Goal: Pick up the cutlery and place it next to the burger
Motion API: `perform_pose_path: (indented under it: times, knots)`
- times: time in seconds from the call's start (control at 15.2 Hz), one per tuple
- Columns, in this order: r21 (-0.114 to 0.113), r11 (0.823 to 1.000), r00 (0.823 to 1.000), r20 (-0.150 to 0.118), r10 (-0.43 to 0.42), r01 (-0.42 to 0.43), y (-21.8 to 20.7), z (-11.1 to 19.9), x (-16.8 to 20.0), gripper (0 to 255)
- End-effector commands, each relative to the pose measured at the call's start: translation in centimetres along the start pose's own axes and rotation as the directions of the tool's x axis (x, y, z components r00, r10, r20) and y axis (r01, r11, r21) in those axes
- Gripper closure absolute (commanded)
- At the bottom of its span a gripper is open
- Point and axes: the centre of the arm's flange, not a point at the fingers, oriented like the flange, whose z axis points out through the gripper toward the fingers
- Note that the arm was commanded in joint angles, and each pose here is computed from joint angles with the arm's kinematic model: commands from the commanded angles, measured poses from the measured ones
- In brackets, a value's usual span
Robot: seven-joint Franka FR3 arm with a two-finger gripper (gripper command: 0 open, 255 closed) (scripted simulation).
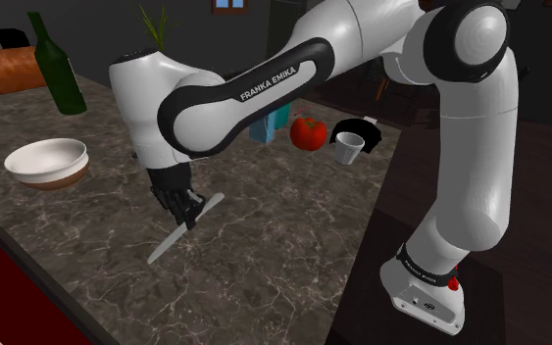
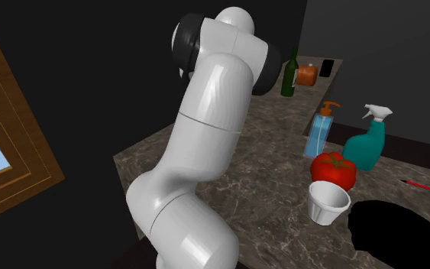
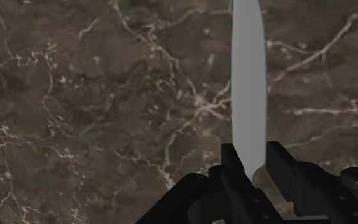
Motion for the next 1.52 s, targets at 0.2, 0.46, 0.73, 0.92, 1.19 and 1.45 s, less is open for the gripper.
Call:
perform_pose_path:
  times: [0.2, 0.46, 0.73, 0.92, 1.19, 1.45]
  knots:
    - [0.000, 1.000, 1.000, 0.000, 0.000, 0.000, 0.4, -2.7, 0.1, 255]
    - [0.000, 1.000, 1.000, 0.000, 0.000, 0.000, 0.7, -4.8, 0.1, 255]
    - [0.000, 1.000, 1.000, 0.000, 0.000, 0.000, 1.0, -6.9, 0.1, 255]
    - [0.000, 1.000, 1.000, 0.000, 0.000, 0.000, 1.2, -8.5, 0.1, 255]
    - [0.000, 1.000, 1.000, 0.000, 0.000, 0.000, 1.5, -10.6, 0.1, 255]
    - [0.000, 1.000, 1.000, 0.000, 0.000, 0.000, 1.8, -12.6, 0.1, 255]
